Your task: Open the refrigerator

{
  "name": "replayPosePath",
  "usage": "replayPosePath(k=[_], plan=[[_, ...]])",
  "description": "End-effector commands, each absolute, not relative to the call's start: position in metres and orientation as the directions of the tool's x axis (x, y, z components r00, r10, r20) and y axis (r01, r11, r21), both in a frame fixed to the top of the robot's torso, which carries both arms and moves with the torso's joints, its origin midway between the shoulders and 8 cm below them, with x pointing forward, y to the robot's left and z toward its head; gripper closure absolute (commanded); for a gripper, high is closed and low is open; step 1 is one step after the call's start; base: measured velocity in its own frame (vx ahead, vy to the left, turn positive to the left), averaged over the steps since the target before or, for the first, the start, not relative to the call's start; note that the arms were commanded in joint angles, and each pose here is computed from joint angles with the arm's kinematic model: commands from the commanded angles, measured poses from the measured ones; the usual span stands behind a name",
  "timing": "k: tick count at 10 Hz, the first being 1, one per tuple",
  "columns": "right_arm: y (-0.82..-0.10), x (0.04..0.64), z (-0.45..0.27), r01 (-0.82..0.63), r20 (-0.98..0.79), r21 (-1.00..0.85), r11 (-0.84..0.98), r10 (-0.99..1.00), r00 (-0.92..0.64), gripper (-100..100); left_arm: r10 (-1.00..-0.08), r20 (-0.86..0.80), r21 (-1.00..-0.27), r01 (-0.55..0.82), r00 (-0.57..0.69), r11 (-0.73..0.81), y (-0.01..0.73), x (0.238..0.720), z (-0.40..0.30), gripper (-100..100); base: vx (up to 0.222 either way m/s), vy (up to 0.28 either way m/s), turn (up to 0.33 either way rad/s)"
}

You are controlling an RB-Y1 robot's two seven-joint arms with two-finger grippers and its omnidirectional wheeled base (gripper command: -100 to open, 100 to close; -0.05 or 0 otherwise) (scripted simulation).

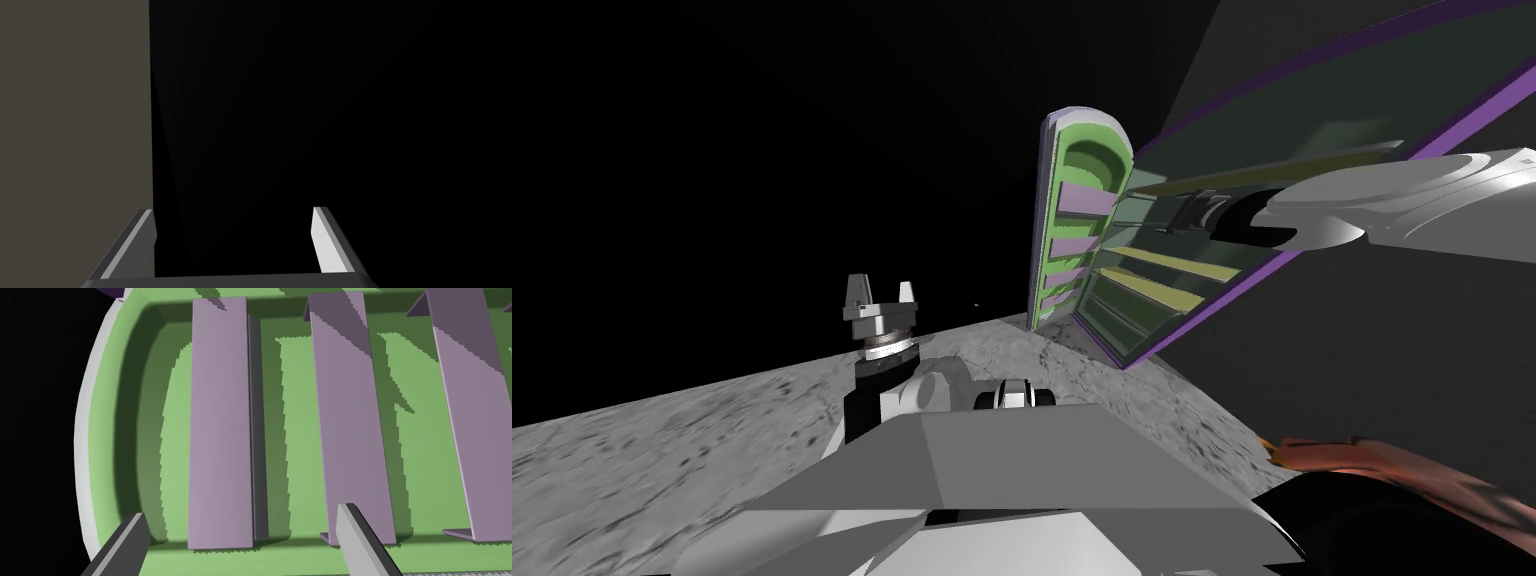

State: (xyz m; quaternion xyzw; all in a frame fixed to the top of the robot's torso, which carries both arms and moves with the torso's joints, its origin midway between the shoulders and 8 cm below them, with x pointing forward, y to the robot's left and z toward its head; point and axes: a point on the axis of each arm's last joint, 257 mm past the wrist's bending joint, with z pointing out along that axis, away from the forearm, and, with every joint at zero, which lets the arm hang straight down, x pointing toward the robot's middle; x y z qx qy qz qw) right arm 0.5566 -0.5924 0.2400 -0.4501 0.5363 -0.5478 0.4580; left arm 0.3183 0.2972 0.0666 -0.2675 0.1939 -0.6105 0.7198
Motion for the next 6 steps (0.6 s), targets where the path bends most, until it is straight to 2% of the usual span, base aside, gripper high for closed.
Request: replayPosePath(k=[1, 3, 5, 6], plan=[[-0.569, 0.567, 0.26, 0.019, 0.003, -1.0, -0.006, -0.991, -0.133, -100, -0.983, 0.047, -0.622, 0.775, 0.179, 0.111, 0.297, 0.318, 0.067, 0, 0.056, 0.008, -0.163], [-0.55, 0.575, 0.278, 0.019, 0.005, -1.0, -0.007, -0.995, -0.099, -100, -0.983, 0.047, -0.622, 0.775, 0.179, 0.111, 0.297, 0.318, 0.067, 0, 0.049, 0.007, -0.132], [-0.554, 0.572, 0.276, 0.019, 0.008, -1.0, -0.01, -0.995, -0.101, -100, -0.983, 0.047, -0.622, 0.775, 0.179, 0.111, 0.297, 0.318, 0.067, 0, 0.026, 0.01, -0.043], [-0.553, 0.572, 0.276, 0.018, 0.006, -1.0, -0.008, -0.995, -0.1, 0, -0.983, 0.047, -0.622, 0.775, 0.179, 0.111, 0.297, 0.318, 0.067, 0, 0.0, 0.0, 0.0]])
